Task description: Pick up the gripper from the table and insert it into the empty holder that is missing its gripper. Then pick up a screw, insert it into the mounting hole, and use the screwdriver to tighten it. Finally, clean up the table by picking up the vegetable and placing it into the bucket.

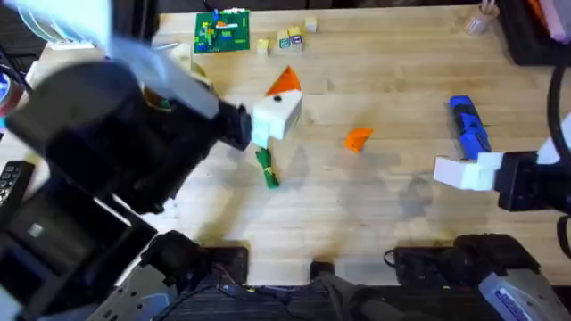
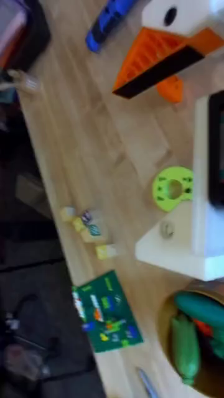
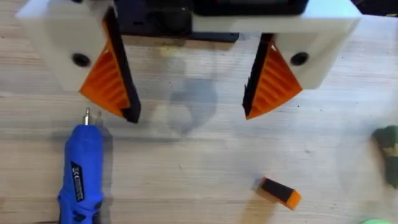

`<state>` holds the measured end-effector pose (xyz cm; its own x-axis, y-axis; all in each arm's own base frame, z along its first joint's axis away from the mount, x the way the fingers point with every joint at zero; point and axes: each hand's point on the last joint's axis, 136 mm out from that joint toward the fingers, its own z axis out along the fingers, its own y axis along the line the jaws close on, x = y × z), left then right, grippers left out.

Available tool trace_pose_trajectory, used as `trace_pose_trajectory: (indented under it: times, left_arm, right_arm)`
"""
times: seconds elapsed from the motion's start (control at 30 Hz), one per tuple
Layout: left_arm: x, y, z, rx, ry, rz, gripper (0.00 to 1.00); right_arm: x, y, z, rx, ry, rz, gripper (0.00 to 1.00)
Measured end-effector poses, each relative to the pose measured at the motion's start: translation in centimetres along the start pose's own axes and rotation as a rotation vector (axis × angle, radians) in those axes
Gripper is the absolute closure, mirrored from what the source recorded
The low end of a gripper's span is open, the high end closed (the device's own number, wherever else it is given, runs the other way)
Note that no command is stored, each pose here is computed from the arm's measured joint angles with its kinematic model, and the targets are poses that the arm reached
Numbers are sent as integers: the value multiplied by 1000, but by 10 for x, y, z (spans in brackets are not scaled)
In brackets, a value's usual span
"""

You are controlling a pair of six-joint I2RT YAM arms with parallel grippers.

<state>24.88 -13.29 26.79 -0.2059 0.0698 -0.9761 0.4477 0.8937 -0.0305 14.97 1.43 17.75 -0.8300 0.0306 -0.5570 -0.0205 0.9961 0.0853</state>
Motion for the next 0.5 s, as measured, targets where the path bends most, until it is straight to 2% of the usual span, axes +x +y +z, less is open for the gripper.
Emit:
trace_pose_trajectory:
  times: [0.17, 0.37, 0.5]
  left_arm:
    - [22, -13, -9, 84, -145, 35, 9]
    - [74, -25, -7, 167, -163, 55, 9]
    - [96, -30, -8, 201, -173, 46, 9]
  right_arm:
    - [0, 0, 0, 0, 0, 0, 9]
    - [0, 0, 0, 0, 0, 0, 9]
    - [0, 0, 0, 0, 0, 0, 7]
